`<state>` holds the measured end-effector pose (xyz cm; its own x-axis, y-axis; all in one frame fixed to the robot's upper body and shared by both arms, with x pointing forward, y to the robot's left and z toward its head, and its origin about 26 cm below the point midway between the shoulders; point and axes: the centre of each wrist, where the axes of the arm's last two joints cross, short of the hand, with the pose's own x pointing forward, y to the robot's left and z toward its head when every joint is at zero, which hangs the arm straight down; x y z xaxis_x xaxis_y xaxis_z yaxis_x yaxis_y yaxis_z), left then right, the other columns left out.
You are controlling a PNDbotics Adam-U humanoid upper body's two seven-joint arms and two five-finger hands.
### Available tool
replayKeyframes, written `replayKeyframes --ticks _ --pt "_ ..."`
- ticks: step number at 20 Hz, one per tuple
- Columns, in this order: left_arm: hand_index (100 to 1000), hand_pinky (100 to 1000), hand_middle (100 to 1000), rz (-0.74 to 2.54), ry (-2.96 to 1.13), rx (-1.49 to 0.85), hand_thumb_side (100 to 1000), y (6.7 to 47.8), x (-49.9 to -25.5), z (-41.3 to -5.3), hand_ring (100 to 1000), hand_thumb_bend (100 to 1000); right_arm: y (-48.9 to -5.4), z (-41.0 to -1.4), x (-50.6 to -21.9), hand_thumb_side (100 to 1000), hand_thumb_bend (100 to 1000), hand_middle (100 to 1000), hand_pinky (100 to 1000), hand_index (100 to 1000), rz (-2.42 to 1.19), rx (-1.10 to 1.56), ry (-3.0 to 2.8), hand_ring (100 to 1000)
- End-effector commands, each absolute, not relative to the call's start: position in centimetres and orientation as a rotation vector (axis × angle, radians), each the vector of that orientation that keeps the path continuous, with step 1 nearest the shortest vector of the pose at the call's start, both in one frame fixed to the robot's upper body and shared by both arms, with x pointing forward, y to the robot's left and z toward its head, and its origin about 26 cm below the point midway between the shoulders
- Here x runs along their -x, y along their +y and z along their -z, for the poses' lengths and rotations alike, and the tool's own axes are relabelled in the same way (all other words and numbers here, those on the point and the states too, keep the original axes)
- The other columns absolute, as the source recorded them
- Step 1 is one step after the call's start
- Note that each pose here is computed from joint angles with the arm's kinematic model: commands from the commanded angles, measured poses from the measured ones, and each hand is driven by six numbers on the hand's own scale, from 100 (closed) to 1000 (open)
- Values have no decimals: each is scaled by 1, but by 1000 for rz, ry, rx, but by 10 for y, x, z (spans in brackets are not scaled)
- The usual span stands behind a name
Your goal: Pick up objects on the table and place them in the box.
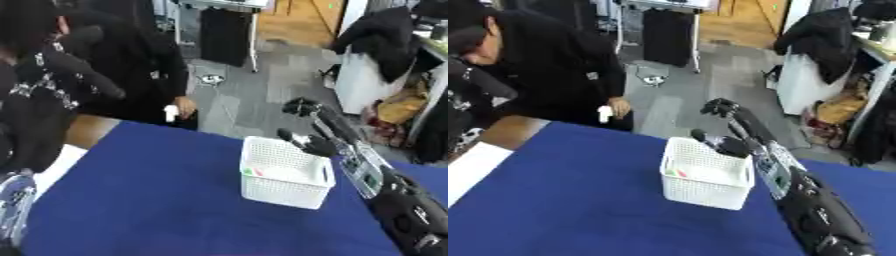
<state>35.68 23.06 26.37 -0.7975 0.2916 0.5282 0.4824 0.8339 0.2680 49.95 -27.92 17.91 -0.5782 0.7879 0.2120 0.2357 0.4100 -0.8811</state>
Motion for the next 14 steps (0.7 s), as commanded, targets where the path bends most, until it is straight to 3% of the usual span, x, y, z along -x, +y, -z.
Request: replayKeyframes --ticks 1,2,3,6,7,8,9,10,13,14 --pt "671 612 726 559 -2565 578 853 230 -353 -273 588 139 -282 -199 -500 1000 624 795 709 792 -1102 897 -2102 743" --pt "671 611 726 560 -2564 575 853 230 -354 -273 587 138 -279 -202 -499 1000 542 779 663 789 -1096 884 -2133 713" --pt "671 612 726 561 -2563 569 853 231 -354 -273 588 139 -276 -204 -496 1000 596 792 694 790 -1084 860 -2178 736" --pt "668 612 726 561 -2564 546 852 236 -354 -272 588 137 -260 -217 -482 1000 430 747 614 786 -1050 755 -2337 691" --pt "668 612 726 559 -2565 532 855 239 -354 -271 588 139 -253 -221 -472 1000 526 754 624 780 -1025 702 -2384 696" --pt "668 612 726 559 -2566 526 851 240 -354 -271 588 137 -248 -226 -464 1000 405 741 595 802 -1009 665 -2403 682" --pt "668 612 726 559 -2566 513 851 243 -354 -270 588 137 -244 -224 -453 1000 412 742 599 799 -980 608 -2418 684" --pt "666 611 726 559 -2567 504 851 244 -354 -270 587 136 -240 -226 -444 1000 362 727 553 837 -960 563 -2424 658" --pt "666 600 726 567 -2570 456 849 255 -355 -267 583 131 -228 -222 -399 1000 340 706 481 895 -879 368 -2442 612" --pt "635 518 636 578 -2566 439 847 258 -355 -266 498 119 -224 -228 -384 1000 408 717 465 915 -867 322 -2457 606"
